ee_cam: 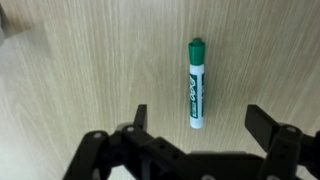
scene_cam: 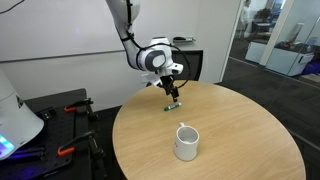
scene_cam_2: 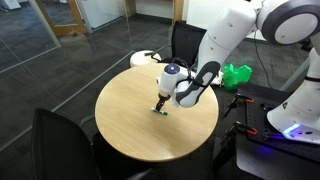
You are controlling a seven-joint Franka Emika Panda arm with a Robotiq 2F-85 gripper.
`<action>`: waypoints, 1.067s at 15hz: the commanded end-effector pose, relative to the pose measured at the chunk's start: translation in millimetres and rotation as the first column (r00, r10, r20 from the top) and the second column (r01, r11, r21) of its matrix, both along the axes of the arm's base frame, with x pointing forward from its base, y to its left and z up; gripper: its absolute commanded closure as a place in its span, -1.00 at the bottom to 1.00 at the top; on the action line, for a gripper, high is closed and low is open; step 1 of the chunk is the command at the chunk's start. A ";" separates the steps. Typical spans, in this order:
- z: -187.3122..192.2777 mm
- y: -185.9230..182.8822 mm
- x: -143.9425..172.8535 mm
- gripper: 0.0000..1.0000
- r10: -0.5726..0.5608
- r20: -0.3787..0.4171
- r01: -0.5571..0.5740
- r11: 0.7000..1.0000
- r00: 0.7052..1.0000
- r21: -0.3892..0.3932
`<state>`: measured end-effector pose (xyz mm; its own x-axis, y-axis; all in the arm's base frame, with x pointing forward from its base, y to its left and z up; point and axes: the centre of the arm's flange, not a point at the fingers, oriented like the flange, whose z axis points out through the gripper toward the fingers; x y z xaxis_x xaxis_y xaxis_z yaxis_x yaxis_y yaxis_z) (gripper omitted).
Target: Slide the mug cup to the right, pick up the pen from the table and put it in the mug cup
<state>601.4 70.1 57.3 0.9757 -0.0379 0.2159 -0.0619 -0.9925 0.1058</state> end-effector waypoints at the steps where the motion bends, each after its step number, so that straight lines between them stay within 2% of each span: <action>1: -10.4 -5.0 12.8 -1.00 0.033 0.002 -0.033 0.999 0.999 0.019; 16: -49.2 -13.9 33.6 -1.00 0.100 -0.036 -0.095 0.990 0.994 0.108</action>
